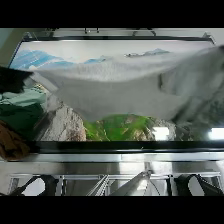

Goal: Fold the shirts.

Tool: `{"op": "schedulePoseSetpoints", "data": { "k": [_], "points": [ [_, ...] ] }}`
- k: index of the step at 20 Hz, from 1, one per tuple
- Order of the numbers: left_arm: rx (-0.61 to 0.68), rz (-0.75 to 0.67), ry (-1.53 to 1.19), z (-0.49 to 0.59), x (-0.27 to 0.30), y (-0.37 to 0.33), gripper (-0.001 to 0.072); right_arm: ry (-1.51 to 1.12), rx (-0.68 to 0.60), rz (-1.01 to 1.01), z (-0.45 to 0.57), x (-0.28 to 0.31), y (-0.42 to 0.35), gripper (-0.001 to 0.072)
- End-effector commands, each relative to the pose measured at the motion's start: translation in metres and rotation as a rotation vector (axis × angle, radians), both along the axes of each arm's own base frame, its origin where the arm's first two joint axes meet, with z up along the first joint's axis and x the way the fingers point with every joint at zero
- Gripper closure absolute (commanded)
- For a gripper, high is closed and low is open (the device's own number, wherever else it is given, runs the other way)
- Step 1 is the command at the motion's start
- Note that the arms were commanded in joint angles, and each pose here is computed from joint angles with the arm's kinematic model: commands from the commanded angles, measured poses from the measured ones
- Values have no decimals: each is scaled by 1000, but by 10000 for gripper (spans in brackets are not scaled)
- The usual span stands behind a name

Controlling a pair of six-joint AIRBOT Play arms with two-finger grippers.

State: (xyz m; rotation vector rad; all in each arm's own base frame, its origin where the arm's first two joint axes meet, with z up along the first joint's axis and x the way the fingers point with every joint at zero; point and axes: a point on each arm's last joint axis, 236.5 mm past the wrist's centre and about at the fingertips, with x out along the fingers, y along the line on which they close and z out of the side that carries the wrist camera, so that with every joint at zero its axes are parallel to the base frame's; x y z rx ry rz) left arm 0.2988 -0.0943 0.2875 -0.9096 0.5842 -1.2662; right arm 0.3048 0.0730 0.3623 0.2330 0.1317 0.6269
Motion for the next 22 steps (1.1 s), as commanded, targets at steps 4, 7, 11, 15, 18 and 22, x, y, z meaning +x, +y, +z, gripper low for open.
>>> {"op": "schedulePoseSetpoints", "data": {
  "k": [4,7,11,15,18,22],
  "points": [
    [217,133,-187,83,-40,-8,687,-230,-206,-213,74,-39,-6,696],
    [309,138,-32,31,-16,-5,687,-93,-176,-145,39,-15,-11,696],
    [261,66,152,-46,36,-7,687,123,-107,-89,-45,45,-27,696],
    [307,-16,345,-154,104,-11,688,395,-59,-60,-177,124,-33,695],
    [291,-91,480,-232,154,-17,699,555,-6,-70,-268,171,-34,695],
    [293,-104,602,-313,207,-17,700,668,108,-95,-351,214,-41,696]
  ]
}}
